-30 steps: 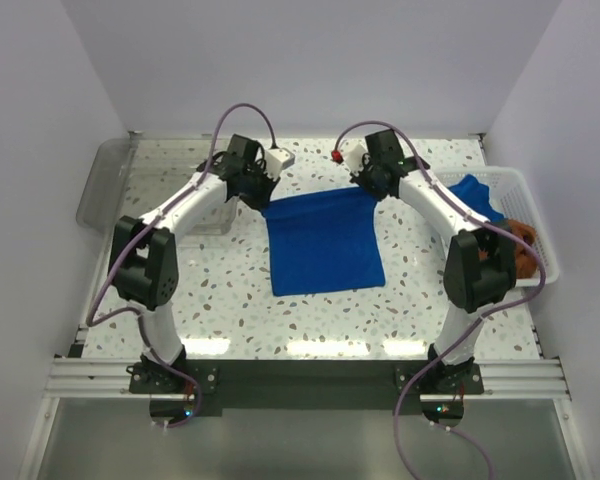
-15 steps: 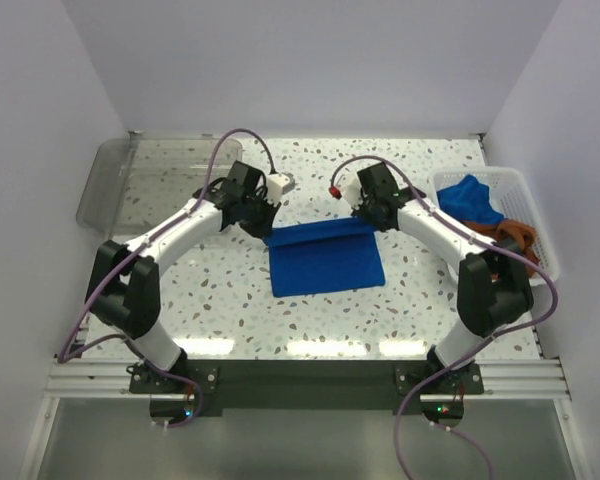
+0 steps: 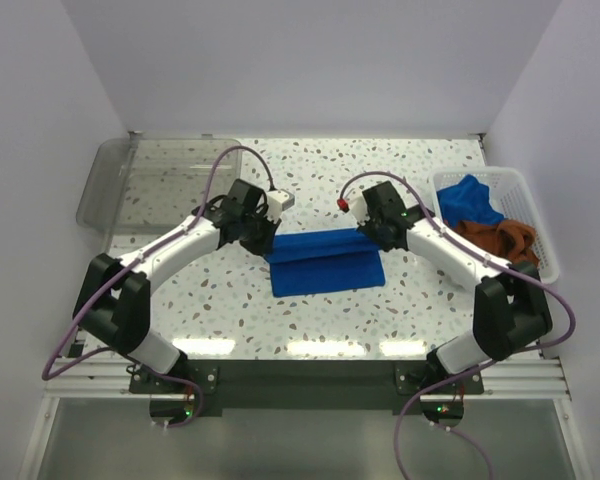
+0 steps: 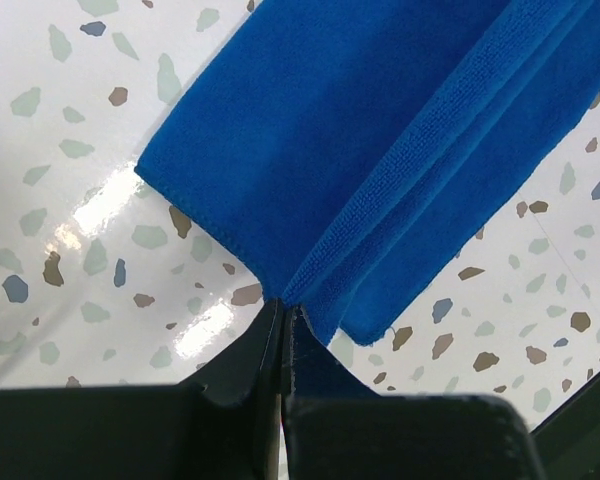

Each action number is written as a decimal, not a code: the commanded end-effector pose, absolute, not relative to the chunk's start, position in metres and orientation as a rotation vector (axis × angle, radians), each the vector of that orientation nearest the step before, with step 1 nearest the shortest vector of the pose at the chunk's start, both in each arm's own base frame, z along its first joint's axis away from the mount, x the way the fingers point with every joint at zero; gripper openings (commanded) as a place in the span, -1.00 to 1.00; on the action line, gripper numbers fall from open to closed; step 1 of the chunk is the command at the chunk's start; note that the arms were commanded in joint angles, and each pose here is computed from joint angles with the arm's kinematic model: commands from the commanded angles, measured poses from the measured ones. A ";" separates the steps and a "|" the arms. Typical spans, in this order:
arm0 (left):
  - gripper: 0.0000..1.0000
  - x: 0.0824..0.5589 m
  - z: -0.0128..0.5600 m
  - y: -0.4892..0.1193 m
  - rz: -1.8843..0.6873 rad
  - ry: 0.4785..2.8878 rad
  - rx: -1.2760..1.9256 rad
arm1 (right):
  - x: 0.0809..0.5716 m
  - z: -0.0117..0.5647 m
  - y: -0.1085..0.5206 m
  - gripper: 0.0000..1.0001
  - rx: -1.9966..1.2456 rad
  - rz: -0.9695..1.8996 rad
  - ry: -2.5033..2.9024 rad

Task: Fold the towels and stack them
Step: Fold the towel, then neatly place the folded towel into the bin

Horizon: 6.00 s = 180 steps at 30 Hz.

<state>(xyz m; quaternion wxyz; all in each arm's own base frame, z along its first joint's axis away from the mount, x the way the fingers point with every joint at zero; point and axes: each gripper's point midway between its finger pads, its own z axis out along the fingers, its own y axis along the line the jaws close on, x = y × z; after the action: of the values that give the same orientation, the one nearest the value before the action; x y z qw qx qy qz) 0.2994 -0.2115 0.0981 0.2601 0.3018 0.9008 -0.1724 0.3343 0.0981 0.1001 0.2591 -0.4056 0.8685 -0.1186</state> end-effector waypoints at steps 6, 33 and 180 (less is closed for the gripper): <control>-1.00 0.288 0.099 -0.204 -0.454 2.473 0.766 | 0.318 0.111 0.088 -1.00 -0.944 -0.331 2.381; -1.00 0.243 0.041 -0.210 -0.529 2.623 0.772 | 0.287 0.051 0.088 -0.99 -0.964 -0.325 2.549; 1.00 0.264 0.071 -0.142 -0.765 2.481 -0.440 | 0.220 0.087 0.401 -1.00 -0.963 0.630 2.186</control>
<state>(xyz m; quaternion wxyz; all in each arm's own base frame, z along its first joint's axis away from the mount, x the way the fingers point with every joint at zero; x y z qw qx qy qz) 0.2555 -0.1133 0.0593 0.2486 -0.1582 0.9307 -0.2168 0.2096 0.3718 0.0393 0.2637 -0.4006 0.8637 0.1553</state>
